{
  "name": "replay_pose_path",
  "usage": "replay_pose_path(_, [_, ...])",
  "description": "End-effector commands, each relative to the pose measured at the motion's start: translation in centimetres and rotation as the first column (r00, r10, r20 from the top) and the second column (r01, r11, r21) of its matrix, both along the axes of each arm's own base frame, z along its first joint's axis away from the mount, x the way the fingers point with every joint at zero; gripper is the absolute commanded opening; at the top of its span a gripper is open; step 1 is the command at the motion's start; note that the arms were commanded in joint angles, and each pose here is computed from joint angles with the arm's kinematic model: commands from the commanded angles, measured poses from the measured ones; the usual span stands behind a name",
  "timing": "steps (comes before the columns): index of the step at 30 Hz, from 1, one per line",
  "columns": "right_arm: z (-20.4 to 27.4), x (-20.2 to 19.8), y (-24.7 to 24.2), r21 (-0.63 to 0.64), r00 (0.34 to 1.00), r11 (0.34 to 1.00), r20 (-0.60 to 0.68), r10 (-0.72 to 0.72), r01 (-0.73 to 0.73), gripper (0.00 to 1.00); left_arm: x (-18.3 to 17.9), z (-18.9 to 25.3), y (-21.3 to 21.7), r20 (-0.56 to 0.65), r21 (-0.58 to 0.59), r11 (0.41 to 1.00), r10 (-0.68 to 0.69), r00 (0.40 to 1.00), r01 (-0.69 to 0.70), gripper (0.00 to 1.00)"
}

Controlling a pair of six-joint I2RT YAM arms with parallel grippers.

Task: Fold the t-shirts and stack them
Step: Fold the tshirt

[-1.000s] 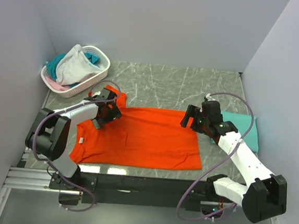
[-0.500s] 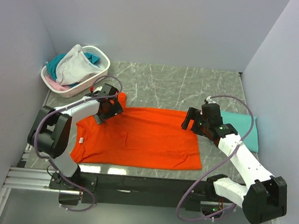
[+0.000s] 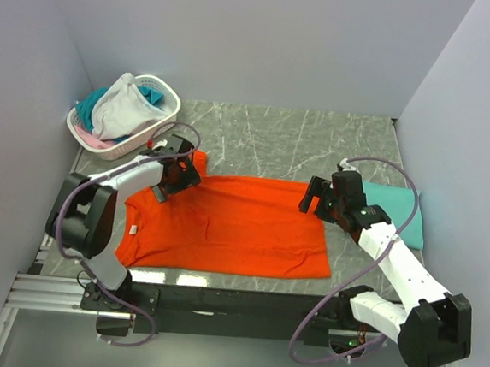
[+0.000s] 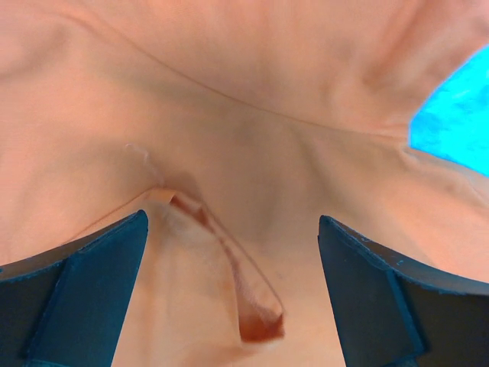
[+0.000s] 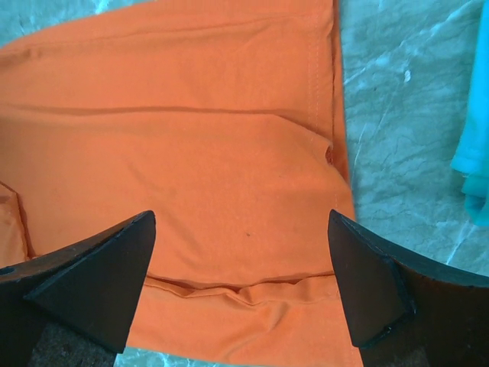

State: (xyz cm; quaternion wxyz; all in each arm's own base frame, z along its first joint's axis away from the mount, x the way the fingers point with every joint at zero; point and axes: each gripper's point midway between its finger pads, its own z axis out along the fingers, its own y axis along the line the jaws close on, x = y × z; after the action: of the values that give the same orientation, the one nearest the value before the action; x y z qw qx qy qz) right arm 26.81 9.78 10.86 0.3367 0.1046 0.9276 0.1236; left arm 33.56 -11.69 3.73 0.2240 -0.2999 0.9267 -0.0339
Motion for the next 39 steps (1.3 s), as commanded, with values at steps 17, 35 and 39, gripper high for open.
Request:
replay_pose_path(17, [3.4,1.2,-0.8,-0.010,0.989,1.000,0.150,-0.014,0.015,1.00,12.9,9.4,3.2,0.280,0.147,0.980,0.092,0.956,-0.137,0.99])
replay_pose_path(35, [3.1,1.3,-0.6,-0.008,0.989,1.000,0.147,-0.002,0.003,1.00,21.4,4.2,5.8,0.301,0.257,0.951,0.092,0.949,-0.173,0.68])
replay_pose_path(39, [3.1,1.3,-0.7,-0.009,0.990,1.000,0.144,-0.003,0.004,1.00,21.9,3.1,5.9,0.285,0.271,0.948,0.089,0.955,-0.169,0.59])
